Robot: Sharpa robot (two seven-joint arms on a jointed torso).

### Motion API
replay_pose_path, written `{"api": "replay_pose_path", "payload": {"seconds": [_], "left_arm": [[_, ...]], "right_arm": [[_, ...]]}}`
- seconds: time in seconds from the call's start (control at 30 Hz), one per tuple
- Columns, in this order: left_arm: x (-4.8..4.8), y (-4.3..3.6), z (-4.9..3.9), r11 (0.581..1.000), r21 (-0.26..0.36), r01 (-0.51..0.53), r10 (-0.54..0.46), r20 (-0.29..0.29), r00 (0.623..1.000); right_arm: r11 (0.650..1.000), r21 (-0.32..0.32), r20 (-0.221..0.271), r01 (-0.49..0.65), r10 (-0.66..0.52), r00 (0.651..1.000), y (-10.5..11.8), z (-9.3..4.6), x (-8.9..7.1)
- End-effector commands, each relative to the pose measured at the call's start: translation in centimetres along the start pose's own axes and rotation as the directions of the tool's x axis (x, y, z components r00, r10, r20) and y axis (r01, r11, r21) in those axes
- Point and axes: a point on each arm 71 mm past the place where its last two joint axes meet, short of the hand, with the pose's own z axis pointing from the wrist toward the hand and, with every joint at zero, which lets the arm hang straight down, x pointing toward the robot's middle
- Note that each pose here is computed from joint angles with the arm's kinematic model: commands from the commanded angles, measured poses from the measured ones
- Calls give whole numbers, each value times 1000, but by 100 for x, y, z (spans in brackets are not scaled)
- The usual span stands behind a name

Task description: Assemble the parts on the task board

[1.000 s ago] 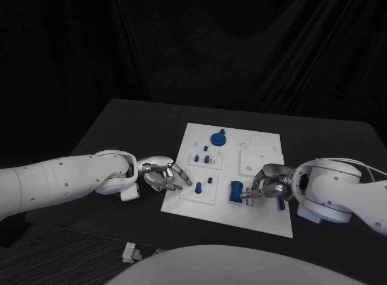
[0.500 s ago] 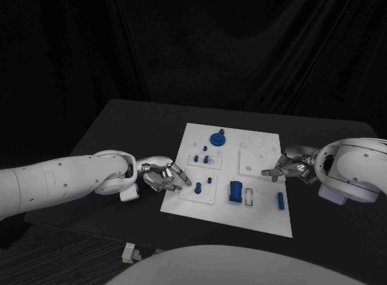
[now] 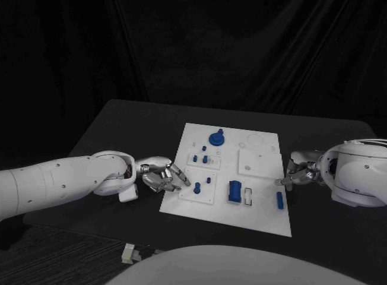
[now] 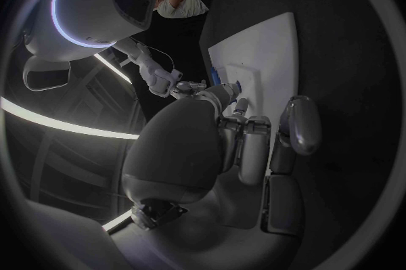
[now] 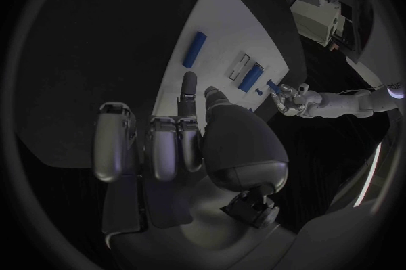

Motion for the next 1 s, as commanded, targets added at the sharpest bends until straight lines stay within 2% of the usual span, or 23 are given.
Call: {"api": "replay_pose_path", "payload": {"seconds": [0.03, 1.0], "left_arm": [[20, -7, 9, 1000, 4, 10, -10, -13, 1000], [20, -3, -5, 1000, 1, 11, -11, -14, 1000]], "right_arm": [[999, 33, 0, 36, -36, 999, -31, 4, 30], [999, 44, -42, 20, -18, 999, -15, 156, 223]]}}
